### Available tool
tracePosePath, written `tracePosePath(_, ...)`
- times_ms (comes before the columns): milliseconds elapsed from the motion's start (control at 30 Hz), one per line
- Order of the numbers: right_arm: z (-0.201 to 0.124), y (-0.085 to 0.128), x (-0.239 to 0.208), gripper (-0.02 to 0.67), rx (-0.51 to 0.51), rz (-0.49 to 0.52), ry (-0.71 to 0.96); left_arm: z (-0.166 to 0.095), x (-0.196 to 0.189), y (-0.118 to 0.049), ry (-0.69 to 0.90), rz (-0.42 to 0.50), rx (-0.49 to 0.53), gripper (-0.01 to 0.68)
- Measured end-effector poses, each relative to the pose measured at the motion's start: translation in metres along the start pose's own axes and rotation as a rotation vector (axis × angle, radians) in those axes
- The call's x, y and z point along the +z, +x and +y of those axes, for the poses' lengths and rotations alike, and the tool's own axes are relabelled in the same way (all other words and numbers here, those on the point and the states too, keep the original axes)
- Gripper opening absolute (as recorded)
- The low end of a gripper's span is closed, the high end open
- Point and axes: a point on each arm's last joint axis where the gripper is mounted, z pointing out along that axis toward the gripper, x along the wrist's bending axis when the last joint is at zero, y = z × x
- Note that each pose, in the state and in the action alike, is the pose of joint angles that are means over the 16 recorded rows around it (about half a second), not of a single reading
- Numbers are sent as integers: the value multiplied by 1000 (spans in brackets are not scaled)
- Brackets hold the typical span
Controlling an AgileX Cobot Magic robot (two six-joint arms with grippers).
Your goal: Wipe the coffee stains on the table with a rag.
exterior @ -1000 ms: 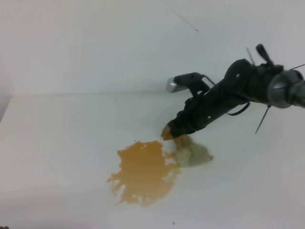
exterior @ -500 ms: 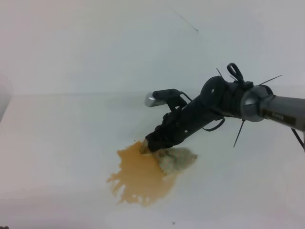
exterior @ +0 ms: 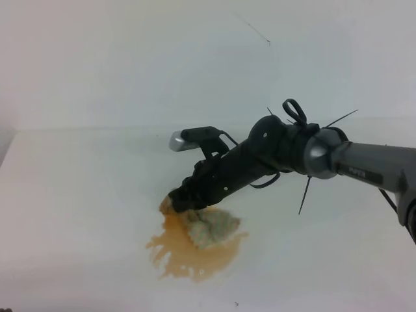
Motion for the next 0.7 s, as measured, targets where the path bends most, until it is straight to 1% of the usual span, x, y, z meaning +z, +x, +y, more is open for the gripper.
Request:
tracePosePath(233, 11, 11, -6, -2, -16, 52, 1, 0, 0, 0, 0, 0, 0, -2)
tracePosePath(533, 32, 37, -24, -2, -48, 197, 48, 0, 0, 0, 0, 0, 0, -2)
tracePosePath(700, 35, 48, -26, -2, -69, 238, 85, 0, 0, 0, 0, 0, 0, -2)
